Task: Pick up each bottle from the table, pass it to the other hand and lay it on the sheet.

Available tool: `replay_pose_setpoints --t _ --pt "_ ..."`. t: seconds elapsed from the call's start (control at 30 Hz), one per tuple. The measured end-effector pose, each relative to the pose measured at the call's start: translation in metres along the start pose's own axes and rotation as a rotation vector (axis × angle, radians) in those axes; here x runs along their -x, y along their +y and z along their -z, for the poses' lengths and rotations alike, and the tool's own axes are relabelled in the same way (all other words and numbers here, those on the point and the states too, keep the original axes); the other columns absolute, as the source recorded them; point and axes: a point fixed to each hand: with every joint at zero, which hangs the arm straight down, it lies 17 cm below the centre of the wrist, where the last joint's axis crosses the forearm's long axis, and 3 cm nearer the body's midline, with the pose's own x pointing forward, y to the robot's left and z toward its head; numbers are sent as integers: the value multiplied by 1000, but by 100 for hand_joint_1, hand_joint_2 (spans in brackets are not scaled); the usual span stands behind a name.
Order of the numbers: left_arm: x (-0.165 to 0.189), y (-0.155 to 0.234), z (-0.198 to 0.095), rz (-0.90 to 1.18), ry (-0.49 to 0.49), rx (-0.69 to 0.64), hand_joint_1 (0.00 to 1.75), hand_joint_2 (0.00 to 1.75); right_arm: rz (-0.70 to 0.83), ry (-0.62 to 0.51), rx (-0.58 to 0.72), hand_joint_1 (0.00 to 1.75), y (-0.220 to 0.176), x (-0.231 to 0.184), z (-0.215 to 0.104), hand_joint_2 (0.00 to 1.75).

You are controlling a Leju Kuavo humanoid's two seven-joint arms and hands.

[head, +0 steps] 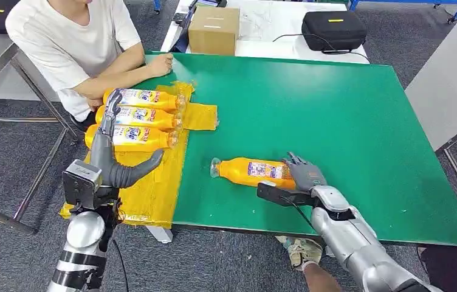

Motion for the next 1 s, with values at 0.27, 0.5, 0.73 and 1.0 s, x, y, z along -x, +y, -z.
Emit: replay_pose_setpoints --t 0.27,0.5,0.73,1.0 --pt "1 1 2 -10 0 -9 0 175 54 -17 -4 175 1 2 1 175" --pt "7 2 1 -8 11 -11 0 175 80 10 -6 175 11 11 0 175" --pt "7 2 1 -8 12 -11 0 175 82 11 -8 175 12 11 0 175" --pt "13 -1 -7 -18 39 -2 0 175 110 -5 -2 175 24 7 -5 175"
